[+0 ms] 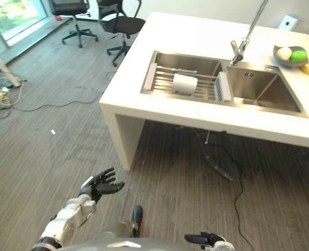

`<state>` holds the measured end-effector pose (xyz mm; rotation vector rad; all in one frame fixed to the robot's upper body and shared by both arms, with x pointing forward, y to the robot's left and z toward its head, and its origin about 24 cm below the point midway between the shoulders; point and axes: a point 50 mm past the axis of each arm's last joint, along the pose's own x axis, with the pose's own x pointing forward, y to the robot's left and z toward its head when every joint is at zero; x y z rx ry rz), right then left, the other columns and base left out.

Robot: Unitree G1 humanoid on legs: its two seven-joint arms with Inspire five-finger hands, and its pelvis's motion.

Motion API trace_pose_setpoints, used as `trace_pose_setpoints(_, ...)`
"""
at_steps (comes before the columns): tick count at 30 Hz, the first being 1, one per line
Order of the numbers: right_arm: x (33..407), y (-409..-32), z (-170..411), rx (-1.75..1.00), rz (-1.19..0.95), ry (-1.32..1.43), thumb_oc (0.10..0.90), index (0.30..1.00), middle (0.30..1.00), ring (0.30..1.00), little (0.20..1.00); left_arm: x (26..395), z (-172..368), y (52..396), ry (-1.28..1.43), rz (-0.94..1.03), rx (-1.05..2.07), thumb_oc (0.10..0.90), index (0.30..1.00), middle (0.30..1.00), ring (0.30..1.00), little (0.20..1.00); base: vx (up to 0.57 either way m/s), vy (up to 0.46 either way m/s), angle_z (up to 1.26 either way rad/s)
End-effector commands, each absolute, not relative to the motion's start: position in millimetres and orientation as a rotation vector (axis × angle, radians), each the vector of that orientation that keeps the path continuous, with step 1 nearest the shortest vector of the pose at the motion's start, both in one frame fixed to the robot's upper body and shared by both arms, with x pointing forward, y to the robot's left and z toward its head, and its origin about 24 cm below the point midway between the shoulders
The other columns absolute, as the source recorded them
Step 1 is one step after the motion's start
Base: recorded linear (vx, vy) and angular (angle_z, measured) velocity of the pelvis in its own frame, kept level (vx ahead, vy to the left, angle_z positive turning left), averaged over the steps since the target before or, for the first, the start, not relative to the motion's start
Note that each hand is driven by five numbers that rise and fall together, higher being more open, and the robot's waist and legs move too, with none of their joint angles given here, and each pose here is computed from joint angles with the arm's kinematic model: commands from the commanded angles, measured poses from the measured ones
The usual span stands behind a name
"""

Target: Place the dishes in the dishwasher.

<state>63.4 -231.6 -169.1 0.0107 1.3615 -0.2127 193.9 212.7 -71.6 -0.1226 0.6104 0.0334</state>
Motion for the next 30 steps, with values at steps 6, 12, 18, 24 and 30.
trace_pose_setpoints(6,58.3,-246.1,-165.6,-0.029,-0.204,1.343,0.800,0.900,0.900,0.900,0.900,255.4,71.5,236.9,-0.108,0.140,-0.052,0.800,0.900,0.900,0.900,0.900,0.18,-0.050,0.05)
trace_pose_setpoints(12,50.3,-239.1,-168.3,-0.022,-0.164,1.375,0.800,0.900,0.900,0.900,0.900,258.7,134.4,249.9,-0.390,0.225,0.089,0.800,0.900,0.900,0.900,0.900,0.15,-0.221,0.35)
trace_pose_setpoints(18,48.1,-237.4,-168.6,-0.029,-0.140,1.372,0.800,0.900,0.900,0.900,0.900,258.5,165.5,253.0,-0.523,0.263,0.180,0.800,0.900,0.900,0.900,0.900,0.06,-0.143,0.07)
trace_pose_setpoints(24,53.4,-236.2,-167.9,-0.019,-0.151,1.339,0.800,0.900,0.900,0.900,0.900,270.6,202.0,209.9,-0.692,0.049,0.111,0.800,0.900,0.900,0.900,0.900,0.01,-0.141,0.04)
trace_pose_setpoints(30,46.9,-229.4,-169.7,-0.012,-0.115,1.347,0.800,0.900,0.900,0.900,0.900,281.7,211.2,175.9,-0.715,-0.129,0.172,0.800,0.900,0.900,0.900,0.900,0.02,-0.025,-0.14)
